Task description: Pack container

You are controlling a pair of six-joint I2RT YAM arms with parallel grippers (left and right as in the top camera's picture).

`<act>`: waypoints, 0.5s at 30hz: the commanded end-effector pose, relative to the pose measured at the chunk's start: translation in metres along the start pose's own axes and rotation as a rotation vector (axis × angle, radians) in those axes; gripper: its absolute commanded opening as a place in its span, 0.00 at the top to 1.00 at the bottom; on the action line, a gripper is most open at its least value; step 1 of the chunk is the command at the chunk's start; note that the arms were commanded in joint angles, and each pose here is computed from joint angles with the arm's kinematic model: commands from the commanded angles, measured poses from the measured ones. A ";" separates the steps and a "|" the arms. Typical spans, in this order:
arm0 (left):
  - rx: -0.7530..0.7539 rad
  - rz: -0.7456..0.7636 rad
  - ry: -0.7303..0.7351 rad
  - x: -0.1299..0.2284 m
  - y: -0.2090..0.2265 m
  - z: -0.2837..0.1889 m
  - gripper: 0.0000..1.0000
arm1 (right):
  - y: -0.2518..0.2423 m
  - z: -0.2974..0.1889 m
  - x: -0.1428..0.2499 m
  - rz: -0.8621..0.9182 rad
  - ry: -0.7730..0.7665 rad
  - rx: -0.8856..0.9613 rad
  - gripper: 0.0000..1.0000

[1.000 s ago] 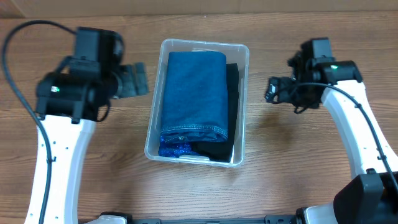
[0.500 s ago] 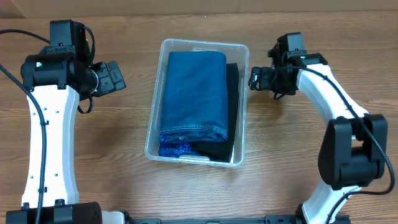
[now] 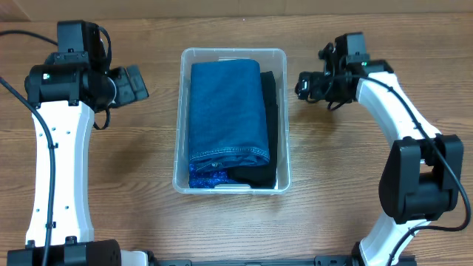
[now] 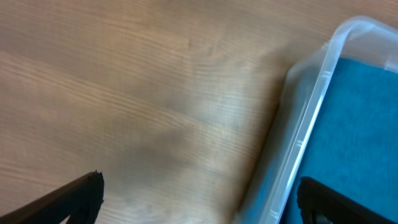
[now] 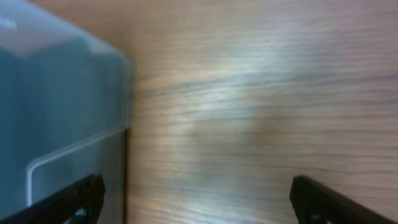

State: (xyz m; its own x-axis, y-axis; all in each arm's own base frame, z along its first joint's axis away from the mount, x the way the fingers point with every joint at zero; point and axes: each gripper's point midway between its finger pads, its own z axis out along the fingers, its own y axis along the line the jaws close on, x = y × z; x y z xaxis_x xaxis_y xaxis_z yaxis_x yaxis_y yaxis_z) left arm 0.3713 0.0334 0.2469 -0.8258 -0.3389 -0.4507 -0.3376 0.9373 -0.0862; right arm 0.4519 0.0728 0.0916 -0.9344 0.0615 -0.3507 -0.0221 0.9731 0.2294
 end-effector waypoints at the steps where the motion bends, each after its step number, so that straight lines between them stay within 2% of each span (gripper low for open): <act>1: 0.012 0.157 -0.076 -0.023 -0.005 0.005 0.00 | 0.001 -0.077 -0.063 -0.019 -0.212 0.096 0.00; 5: 0.002 0.164 -0.063 -0.022 -0.003 0.010 0.00 | 0.004 -0.105 -0.063 -0.013 -0.185 0.101 0.00; 8: 0.017 0.186 -0.021 -0.012 -0.005 0.011 0.00 | 0.012 -0.124 -0.053 0.001 -0.157 0.029 0.00; 11: 0.109 0.239 0.025 0.005 -0.017 0.004 0.00 | 0.014 -0.160 -0.043 0.015 -0.191 -0.015 0.00; 15: 0.159 0.225 -0.092 0.026 -0.015 -0.018 0.00 | 0.009 -0.211 -0.020 0.008 -0.317 0.046 0.00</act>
State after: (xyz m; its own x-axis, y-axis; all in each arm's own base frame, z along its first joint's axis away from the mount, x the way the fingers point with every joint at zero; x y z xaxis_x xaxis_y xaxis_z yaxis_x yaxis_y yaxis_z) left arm 0.3735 0.0184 0.2361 -0.8723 -0.1321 -0.4708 -0.1135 0.9912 -0.0678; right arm 0.4252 0.0398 0.2566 -0.8390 0.1230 -0.5300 0.0060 0.9761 0.2171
